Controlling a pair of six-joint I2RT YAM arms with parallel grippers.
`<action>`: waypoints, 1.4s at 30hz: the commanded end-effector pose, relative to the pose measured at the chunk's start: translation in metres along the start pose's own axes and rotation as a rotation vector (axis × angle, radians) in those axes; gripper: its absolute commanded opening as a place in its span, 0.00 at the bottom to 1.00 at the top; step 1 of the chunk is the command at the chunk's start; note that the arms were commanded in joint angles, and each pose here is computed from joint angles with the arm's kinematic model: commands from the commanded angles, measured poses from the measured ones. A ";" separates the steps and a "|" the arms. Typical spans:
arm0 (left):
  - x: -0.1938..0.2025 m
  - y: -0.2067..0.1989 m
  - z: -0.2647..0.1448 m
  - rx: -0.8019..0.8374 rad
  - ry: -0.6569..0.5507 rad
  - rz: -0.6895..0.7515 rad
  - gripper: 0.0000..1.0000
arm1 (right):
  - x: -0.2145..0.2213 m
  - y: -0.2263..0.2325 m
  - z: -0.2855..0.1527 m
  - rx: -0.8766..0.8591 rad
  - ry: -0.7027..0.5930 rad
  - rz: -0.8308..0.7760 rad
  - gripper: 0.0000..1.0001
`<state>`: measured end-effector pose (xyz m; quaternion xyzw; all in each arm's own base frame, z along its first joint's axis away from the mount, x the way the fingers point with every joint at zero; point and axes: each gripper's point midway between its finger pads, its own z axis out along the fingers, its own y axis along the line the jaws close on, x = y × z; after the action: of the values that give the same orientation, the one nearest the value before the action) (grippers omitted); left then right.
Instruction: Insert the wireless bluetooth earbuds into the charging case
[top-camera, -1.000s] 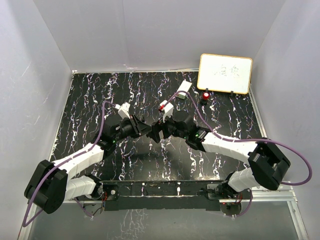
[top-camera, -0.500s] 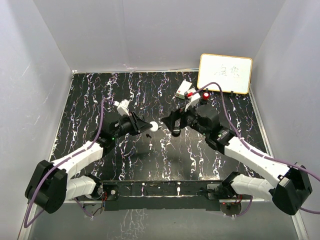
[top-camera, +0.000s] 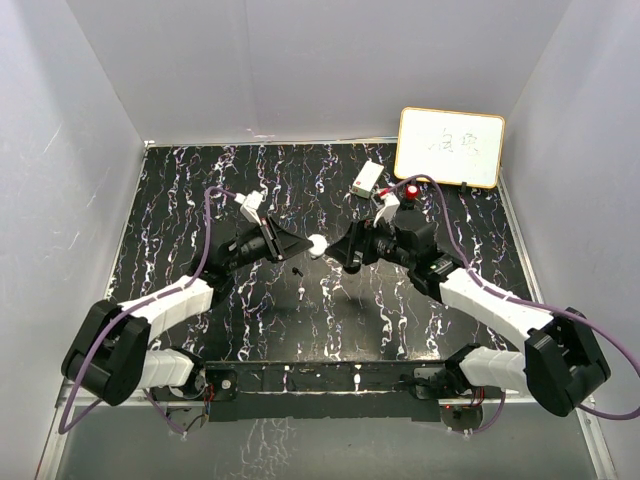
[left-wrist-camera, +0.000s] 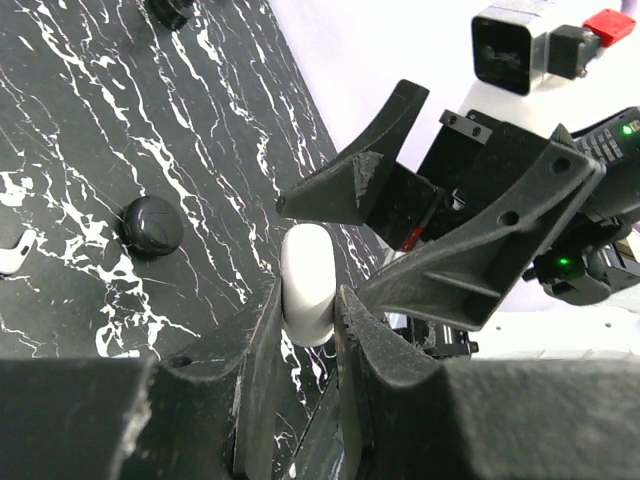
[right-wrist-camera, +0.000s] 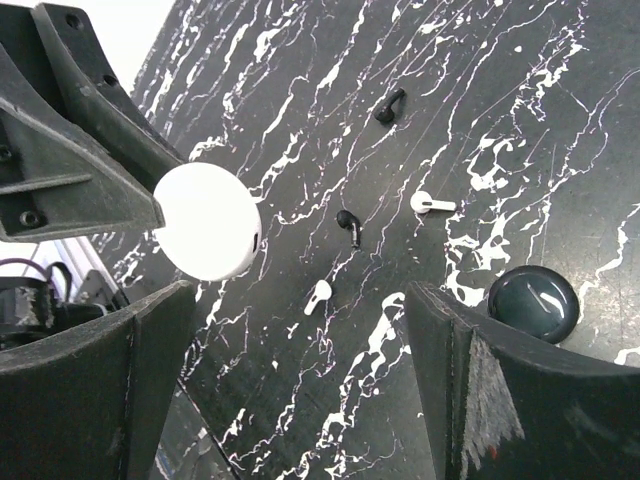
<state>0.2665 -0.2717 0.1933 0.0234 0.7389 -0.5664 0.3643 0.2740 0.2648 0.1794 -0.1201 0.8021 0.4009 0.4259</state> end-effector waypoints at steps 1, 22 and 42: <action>-0.007 -0.020 0.001 0.105 -0.005 0.028 0.00 | -0.027 0.020 -0.003 -0.143 -0.092 0.042 0.81; -0.015 -0.003 0.009 0.046 -0.026 -0.197 0.00 | -0.035 0.014 0.015 -0.209 -0.102 0.166 0.69; -0.012 -0.013 0.005 0.098 -0.005 -0.204 0.00 | -0.018 -0.009 0.038 -0.156 -0.061 0.199 0.69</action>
<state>0.2804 -0.2722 0.1895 -0.0640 0.7313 -0.6090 0.3005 0.2994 0.2786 0.1545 -0.0484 0.7880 0.4940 0.3643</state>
